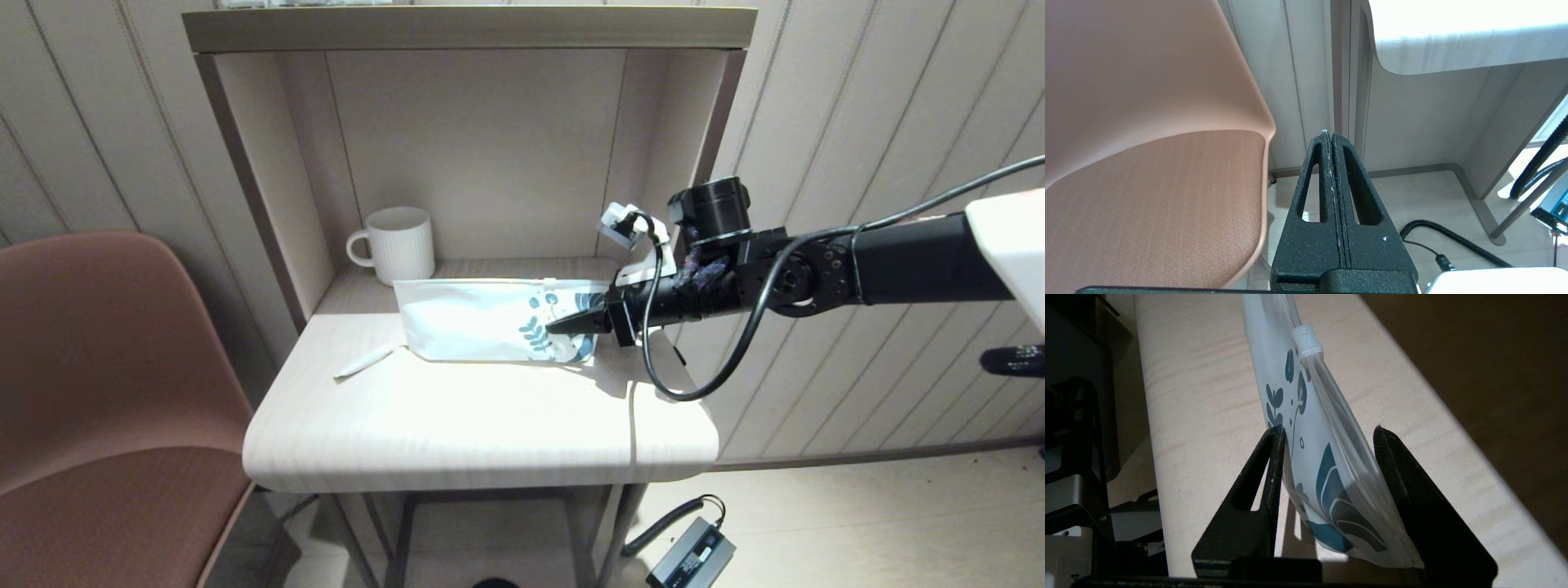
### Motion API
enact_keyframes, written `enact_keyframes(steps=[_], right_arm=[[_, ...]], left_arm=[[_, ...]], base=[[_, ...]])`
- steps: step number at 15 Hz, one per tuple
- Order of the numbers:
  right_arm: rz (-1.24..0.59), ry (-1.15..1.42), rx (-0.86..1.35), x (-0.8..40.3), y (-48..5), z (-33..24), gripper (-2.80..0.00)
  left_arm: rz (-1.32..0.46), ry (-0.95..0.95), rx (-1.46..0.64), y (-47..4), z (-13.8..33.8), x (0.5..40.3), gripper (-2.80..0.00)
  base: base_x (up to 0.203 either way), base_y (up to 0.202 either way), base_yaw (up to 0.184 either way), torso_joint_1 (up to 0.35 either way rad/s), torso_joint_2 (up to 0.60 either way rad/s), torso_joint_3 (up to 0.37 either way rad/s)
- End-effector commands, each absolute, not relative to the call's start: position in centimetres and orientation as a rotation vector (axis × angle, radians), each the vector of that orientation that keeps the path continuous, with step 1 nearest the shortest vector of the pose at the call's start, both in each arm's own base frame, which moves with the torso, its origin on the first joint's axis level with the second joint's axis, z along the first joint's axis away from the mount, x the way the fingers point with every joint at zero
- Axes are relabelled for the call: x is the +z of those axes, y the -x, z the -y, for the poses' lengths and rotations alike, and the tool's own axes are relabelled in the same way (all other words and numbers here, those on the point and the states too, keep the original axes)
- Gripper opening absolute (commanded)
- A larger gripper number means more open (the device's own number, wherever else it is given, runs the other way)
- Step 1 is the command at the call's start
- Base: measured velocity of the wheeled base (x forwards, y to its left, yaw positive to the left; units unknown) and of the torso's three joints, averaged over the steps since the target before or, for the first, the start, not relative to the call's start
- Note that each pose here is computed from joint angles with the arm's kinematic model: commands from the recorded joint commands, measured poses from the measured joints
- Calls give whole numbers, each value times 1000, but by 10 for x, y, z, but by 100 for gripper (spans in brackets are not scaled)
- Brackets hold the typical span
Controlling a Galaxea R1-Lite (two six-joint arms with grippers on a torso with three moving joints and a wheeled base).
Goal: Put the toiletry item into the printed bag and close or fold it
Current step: Pick up the storage bag
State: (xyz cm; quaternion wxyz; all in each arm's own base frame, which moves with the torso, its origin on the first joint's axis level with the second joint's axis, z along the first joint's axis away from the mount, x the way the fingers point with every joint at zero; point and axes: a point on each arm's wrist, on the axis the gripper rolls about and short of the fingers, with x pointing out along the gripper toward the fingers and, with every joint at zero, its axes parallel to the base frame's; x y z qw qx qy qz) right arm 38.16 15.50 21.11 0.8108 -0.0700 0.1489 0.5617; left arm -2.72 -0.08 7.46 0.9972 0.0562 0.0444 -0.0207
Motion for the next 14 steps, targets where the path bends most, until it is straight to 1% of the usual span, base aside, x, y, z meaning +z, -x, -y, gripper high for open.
enact_keyframes(steps=[1, 4, 7, 10, 12, 14], right_arm=[[-310, 152, 1213, 213, -380, -157, -280], [-306, 153, 1219, 217, -373, -157, -280], [-289, 157, 1215, 238, -358, -151, -280], [-337, 150, 1202, 274, -316, -135, -280], [-400, 174, 1130, 297, -276, -125, -280], [-474, 221, 1031, 311, -240, -123, -280]], left_arm=[[-90, -113, -42, 27, 1, 75, -280], [-90, -113, -42, 27, 1, 75, -280], [-90, -113, -42, 27, 1, 75, -280], [-93, -113, -42, 27, 1, 74, -280], [-94, -112, -45, 27, 1, 74, -280], [-91, -107, -43, 27, 1, 75, -280]], base=[[0, 0, 0, 0, 0, 0], [0, 0, 0, 0, 0, 0], [0, 0, 0, 0, 0, 0], [0, 0, 0, 0, 0, 0], [0, 0, 0, 0, 0, 0], [0, 0, 0, 0, 0, 0]])
